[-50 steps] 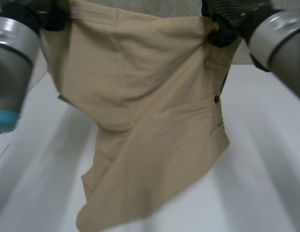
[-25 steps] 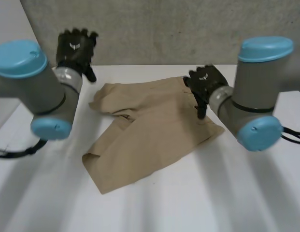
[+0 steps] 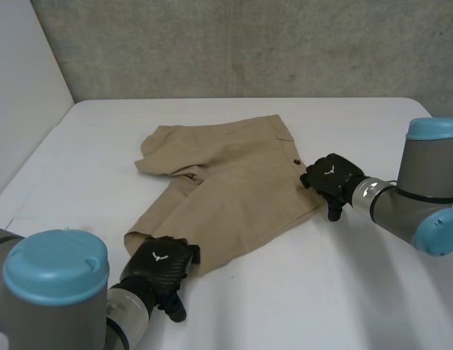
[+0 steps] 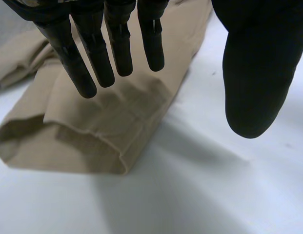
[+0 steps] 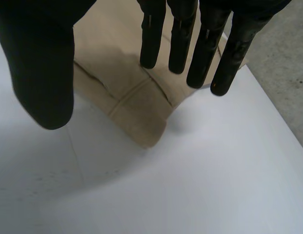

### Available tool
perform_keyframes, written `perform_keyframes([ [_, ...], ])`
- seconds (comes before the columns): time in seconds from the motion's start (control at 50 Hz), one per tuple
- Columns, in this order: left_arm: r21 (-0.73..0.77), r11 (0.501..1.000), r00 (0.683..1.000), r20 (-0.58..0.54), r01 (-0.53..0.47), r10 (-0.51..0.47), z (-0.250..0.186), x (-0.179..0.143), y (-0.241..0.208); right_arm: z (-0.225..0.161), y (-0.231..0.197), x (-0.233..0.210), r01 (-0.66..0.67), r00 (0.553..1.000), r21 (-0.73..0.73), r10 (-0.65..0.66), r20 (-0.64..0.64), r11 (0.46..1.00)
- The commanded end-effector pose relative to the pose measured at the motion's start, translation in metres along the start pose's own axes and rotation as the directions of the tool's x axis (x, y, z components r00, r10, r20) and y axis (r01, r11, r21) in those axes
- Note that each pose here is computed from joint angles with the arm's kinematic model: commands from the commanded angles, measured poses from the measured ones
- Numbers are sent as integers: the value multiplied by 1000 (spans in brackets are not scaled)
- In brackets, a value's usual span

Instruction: Fold the shorts.

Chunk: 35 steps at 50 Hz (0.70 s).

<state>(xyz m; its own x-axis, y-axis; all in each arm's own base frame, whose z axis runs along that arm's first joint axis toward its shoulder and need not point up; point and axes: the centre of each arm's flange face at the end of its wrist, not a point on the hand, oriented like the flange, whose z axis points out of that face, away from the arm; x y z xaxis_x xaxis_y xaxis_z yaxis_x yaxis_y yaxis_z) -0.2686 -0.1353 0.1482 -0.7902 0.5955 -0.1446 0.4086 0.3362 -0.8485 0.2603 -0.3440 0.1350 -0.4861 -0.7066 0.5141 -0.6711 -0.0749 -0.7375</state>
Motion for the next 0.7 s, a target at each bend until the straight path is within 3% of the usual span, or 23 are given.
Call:
perform_keyframes([
  [0.02, 12, 999, 996, 65, 52, -52, 28, -18, 4, 18, 7, -4, 12, 1000, 27, -12, 19, 1000],
  [0.4, 59, 998, 993, 117, 22, -29, 55, -22, 5, 24, 2, -2, 15, 1000, 60, -15, -7, 998],
  [0.54, 90, 995, 991, 134, -33, 20, 65, -24, 0, -2, -7, 1, -13, 1000, 28, 13, 1, 1000],
  [0.7, 193, 973, 976, 198, -125, 86, 31, -34, -34, -46, -17, -11, -34, 998, -35, 36, 53, 999],
])
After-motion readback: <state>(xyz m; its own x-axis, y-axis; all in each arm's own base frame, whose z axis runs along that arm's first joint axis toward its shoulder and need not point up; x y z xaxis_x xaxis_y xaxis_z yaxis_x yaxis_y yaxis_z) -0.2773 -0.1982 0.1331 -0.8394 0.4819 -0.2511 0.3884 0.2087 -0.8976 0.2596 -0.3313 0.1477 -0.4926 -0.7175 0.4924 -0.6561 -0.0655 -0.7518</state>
